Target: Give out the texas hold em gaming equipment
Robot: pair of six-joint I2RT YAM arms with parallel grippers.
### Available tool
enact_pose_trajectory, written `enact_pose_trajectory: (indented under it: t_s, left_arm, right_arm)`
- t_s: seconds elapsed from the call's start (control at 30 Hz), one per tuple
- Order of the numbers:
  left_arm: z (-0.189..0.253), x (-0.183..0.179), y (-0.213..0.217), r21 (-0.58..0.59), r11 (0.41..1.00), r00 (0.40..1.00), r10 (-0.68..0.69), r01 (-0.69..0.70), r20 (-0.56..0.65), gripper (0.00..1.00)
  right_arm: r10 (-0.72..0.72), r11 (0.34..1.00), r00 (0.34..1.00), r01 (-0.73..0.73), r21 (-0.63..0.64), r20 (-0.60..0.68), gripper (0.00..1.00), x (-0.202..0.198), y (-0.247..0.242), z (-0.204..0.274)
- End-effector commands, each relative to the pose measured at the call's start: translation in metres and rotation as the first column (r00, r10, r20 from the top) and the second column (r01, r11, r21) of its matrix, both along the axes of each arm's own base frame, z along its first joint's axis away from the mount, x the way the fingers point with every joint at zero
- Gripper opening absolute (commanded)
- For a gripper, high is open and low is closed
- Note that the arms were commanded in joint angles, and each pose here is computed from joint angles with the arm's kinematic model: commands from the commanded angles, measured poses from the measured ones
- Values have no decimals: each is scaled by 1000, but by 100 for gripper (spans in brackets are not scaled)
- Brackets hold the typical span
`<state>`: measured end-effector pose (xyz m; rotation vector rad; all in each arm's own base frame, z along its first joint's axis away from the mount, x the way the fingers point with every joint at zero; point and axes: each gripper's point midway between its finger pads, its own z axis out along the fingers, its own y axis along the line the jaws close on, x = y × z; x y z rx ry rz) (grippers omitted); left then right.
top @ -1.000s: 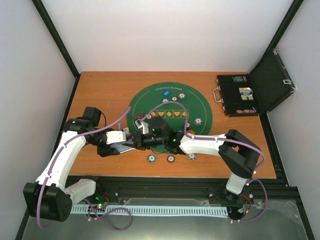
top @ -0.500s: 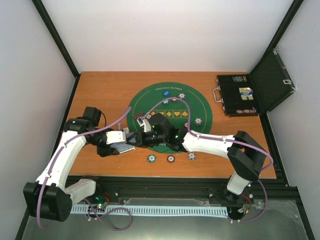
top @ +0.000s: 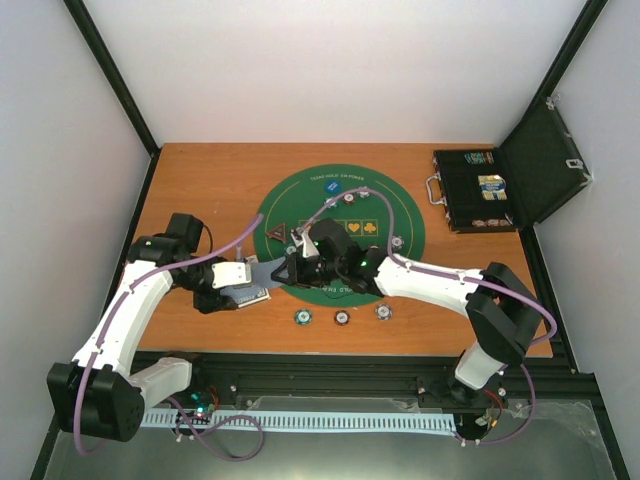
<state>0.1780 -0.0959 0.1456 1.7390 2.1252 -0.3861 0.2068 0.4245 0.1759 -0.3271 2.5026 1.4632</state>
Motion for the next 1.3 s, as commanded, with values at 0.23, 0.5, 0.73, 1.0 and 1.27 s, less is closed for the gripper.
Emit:
enact_pose_trajectory:
  t_s: [0.23, 0.5, 0.73, 1.0, 1.27]
  left_arm:
    - [16, 2, -9, -49, 998, 999, -26, 28, 34, 15]
    - [17, 1, -6, -37, 999, 999, -25, 26, 34, 15]
    - [18, 0, -5, -29, 999, 1000, -22, 23, 22, 14]
    - [16, -4, -3, -18, 1000, 1000, -20, 20, 21, 14]
    - [16, -4, -4, -28, 999, 1000, -20, 20, 23, 14]
  right_arm:
    - [-57, 996, 998, 58, -66, 15, 5, 59, -33, -15]
    - [-27, 993, 1000, 28, -114, 16, 5, 144, -11, -48]
    - [-24, 990, 1000, 22, -137, -16, 5, 210, 23, -89]
    - [-69, 978, 998, 67, -197, -5, 3, 254, 27, -110]
    - [-69, 978, 990, 91, -188, 122, 27, 258, 8, -43]
